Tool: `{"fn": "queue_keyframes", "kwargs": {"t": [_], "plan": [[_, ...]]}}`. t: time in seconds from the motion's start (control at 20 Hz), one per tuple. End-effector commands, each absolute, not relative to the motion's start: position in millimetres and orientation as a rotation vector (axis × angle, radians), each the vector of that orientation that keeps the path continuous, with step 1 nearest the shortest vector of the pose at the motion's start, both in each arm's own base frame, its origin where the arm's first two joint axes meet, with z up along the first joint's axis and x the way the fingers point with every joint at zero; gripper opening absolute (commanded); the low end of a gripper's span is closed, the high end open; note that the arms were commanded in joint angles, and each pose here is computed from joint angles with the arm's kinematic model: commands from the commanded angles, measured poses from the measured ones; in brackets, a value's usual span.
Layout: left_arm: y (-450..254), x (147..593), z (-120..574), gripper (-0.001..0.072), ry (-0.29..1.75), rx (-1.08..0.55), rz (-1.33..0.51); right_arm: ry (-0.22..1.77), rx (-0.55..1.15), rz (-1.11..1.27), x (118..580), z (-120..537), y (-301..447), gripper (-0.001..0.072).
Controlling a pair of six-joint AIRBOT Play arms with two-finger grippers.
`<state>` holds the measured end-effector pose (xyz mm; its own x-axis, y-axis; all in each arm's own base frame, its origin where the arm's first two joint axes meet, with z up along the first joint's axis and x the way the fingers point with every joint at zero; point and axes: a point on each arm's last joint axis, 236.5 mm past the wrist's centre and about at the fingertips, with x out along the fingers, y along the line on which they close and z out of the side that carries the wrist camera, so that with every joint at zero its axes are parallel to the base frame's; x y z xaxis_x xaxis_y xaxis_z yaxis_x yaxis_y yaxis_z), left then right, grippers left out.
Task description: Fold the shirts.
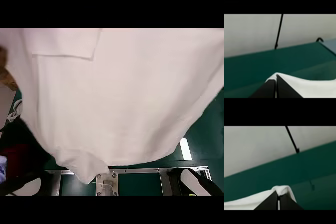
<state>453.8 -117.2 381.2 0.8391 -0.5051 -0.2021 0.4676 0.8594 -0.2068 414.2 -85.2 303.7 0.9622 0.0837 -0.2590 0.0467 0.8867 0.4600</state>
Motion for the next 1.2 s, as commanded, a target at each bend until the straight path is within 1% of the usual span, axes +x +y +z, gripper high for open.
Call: {"fn": "queue_keyframes", "kwargs": {"t": [0.0, 0.1, 0.2, 0.25, 0.35, 0.45, 0.55, 0.7, 0.9, 1.05, 1.15], "plan": [[-145.7, 532.7, 199.2, 0.0025, 0.618, -0.222, -0.563, 0.556, 0.601, -0.013, 465.9, 138.8, -89.2, 0.0014], [-157.1, 567.3, 113.3, 0.0025, 0.731, -0.263, -0.538, 0.662, 0.669, -0.059, 491.8, 64.0, -99.4, 0.0014], [-156.7, 590.3, 56.4, 0.0025, 0.778, -0.318, -0.495, 0.741, 0.723, -0.087, 511.2, 8.6, -108.9, 0.0014], [-152.3, 599.3, 39.7, 0.0025, 0.781, -0.337, -0.469, 0.769, 0.743, -0.090, 521.8, -11.8, -112.9, 0.0014], [-143.1, 616.5, 23.2, 0.0025, 0.749, -0.351, -0.413, 0.781, 0.749, -0.091, 543.8, -31.1, -121.7, 0.0014], [-133.5, 631.8, 25.0, 0.0025, 0.687, -0.355, -0.365, 0.742, 0.745, -0.083, 569.0, -25.5, -132.0, 0.0014], [-124.9, 643.4, 34.5, 0.0025, 0.626, -0.364, -0.326, 0.684, 0.734, -0.075, 590.8, -5.2, -141.8, 0.0014], [-120.2, 654.1, 54.2, 0.0025, 0.561, -0.365, -0.310, 0.614, 0.703, -0.059, 608.1, 27.3, -149.5, 0.0014], [-126.0, 657.8, 78.0, 0.0025, 0.527, -0.362, -0.338, 0.653, 0.706, -0.027, 601.8, 27.8, -145.2, 0.0014], [-141.7, 657.2, 108.0, 0.0025, 0.471, -0.214, -0.423, 0.686, 0.716, -0.005, 595.6, 24.3, -141.0, 0.0014], [-146.4, 656.1, 108.6, 0.0025, 0.474, -0.209, -0.433, 0.710, 0.722, 0.010, 591.5, 21.1, -136.7, 0.0014]]}}
